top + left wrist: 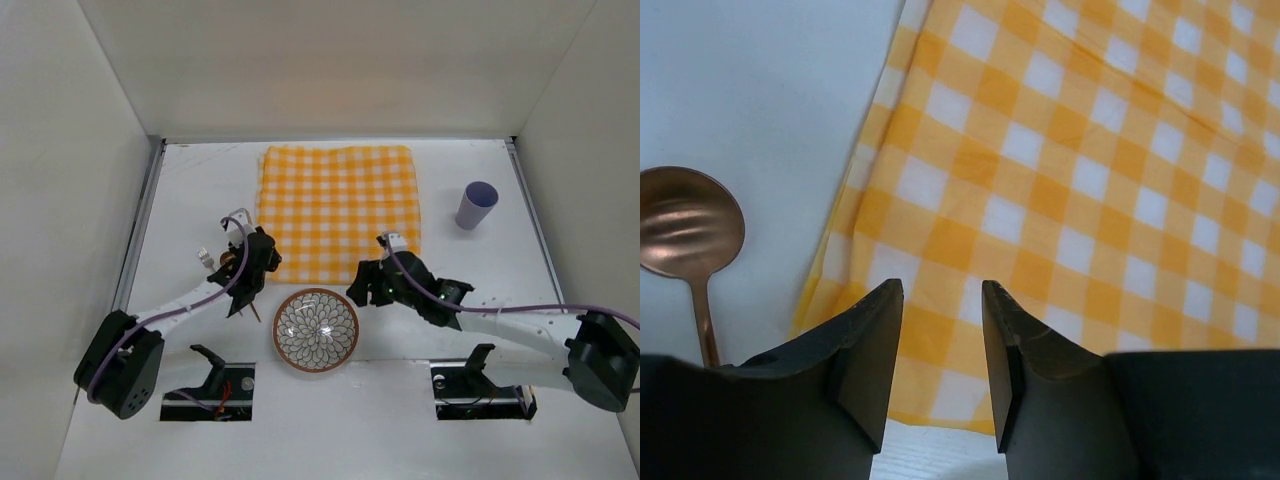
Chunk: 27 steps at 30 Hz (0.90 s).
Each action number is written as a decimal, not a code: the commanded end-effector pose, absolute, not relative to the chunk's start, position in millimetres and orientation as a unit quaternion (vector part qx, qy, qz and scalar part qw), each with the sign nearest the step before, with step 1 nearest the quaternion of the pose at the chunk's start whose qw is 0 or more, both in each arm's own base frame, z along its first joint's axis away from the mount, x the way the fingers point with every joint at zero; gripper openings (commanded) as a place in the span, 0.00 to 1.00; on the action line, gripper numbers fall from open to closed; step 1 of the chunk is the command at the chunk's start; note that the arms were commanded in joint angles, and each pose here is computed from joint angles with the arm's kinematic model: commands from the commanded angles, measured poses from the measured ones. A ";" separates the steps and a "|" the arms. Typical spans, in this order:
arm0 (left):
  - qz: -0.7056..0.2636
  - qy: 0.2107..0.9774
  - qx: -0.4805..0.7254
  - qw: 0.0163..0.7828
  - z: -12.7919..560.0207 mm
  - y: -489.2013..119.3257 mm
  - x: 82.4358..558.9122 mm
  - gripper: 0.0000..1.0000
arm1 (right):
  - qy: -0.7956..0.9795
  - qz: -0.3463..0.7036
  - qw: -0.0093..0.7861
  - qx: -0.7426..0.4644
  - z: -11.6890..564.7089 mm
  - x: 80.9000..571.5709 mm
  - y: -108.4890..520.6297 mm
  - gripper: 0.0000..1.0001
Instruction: Set the dinner table for one person
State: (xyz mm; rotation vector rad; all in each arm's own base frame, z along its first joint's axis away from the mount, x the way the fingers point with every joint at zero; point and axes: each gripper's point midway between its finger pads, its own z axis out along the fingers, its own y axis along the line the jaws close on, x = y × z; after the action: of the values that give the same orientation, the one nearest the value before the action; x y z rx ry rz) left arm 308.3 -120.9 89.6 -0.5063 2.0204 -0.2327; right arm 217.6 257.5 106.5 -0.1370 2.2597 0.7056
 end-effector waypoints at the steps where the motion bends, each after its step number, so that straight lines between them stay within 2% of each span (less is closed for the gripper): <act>1: -0.094 0.845 -0.192 0.491 75.0 -127.8 310.0 0.35 | 0.899 0.285 0.317 -0.101 86.1 175.5 265.8 0.72; 6: -0.068 0.866 -0.193 0.456 37.0 -121.6 299.3 0.32 | 0.899 0.328 0.252 -0.141 63.8 144.2 289.9 0.72; 17: -0.053 0.873 -0.209 0.437 22.6 -111.5 276.7 0.31 | 0.896 0.362 0.217 -0.139 36.1 142.0 306.9 0.53; 20: -0.064 0.864 -0.210 0.452 38.3 -112.9 284.5 0.32 | 0.896 0.370 0.207 -0.131 30.1 143.2 308.6 0.40; 24: -0.081 0.849 -0.205 0.480 69.0 -116.8 295.9 0.35 | 0.898 0.371 0.208 -0.114 28.8 147.6 302.9 0.15; 27: -0.103 0.831 -0.205 0.507 99.2 -119.9 305.4 0.38 | 0.889 0.389 0.216 -0.106 42.2 150.3 302.9 0.08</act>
State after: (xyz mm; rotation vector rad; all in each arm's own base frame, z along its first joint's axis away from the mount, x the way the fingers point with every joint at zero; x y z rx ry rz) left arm 289.0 -116.6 58.3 -0.4988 2.1002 -0.2009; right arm 148.8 305.3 36.5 -0.2688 2.5052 1.0672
